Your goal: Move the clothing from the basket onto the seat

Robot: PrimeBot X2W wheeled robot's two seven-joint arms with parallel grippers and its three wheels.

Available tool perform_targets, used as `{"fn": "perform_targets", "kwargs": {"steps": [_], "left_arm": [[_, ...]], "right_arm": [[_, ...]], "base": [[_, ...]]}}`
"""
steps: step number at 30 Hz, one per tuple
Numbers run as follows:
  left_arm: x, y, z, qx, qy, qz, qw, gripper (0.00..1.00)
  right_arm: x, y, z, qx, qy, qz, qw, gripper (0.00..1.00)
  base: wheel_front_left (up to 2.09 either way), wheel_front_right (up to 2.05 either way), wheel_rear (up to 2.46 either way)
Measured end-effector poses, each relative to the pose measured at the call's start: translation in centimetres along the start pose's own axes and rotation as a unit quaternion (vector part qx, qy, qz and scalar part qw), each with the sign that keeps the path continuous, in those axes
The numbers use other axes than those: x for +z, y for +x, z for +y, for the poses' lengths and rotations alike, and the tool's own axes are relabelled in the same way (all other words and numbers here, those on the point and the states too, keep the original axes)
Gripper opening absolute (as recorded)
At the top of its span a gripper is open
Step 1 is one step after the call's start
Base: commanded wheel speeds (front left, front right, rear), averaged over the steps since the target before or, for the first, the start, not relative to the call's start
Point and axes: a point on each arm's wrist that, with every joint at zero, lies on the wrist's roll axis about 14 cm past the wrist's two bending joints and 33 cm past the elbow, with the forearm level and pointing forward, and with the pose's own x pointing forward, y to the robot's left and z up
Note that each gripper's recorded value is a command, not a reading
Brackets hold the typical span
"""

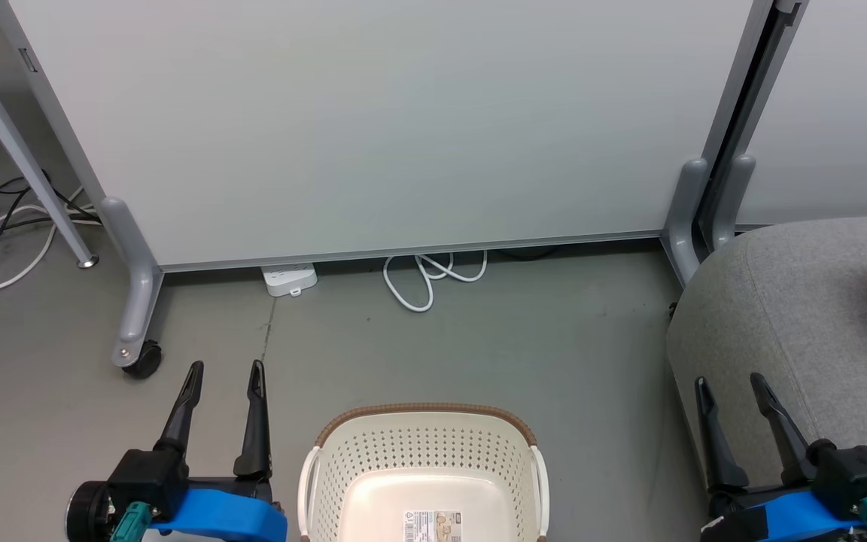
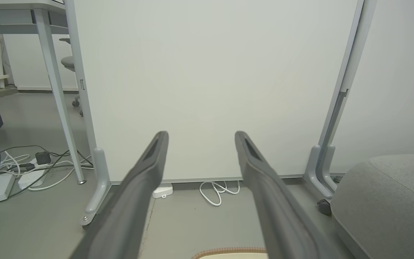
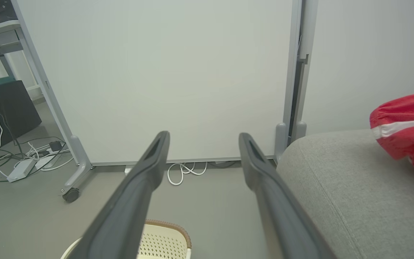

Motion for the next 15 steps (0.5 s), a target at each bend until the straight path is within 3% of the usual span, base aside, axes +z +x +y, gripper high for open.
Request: {"fn": "perform_targets", "kwargs": {"steps": [7, 8, 15], "left_arm": [[-0.1, -0.1, 0.0, 0.002, -0.003, 0.002, 1.000, 1.00], [-0.1, -0.1, 0.0, 0.003, -0.003, 0.002, 1.000, 0.00], [-3.1, -1.6, 0.5, 0.015, -0.016, 0.053, 0.998, 0.00]], "right_arm": [[0.1, 0.0, 0.2, 0.002, 0.001, -0.001, 1.000, 1.00], [0.1, 0.0, 0.2, 0.002, 0.001, -0.001, 1.000, 0.00], [-2.1, -0.7, -0.1, -0.007, 0.013, 0.037, 0.999, 0.00]], "base": [[0.00, 0.00, 0.00], [0.00, 0.00, 0.00], [0.00, 0.00, 0.00]]}}
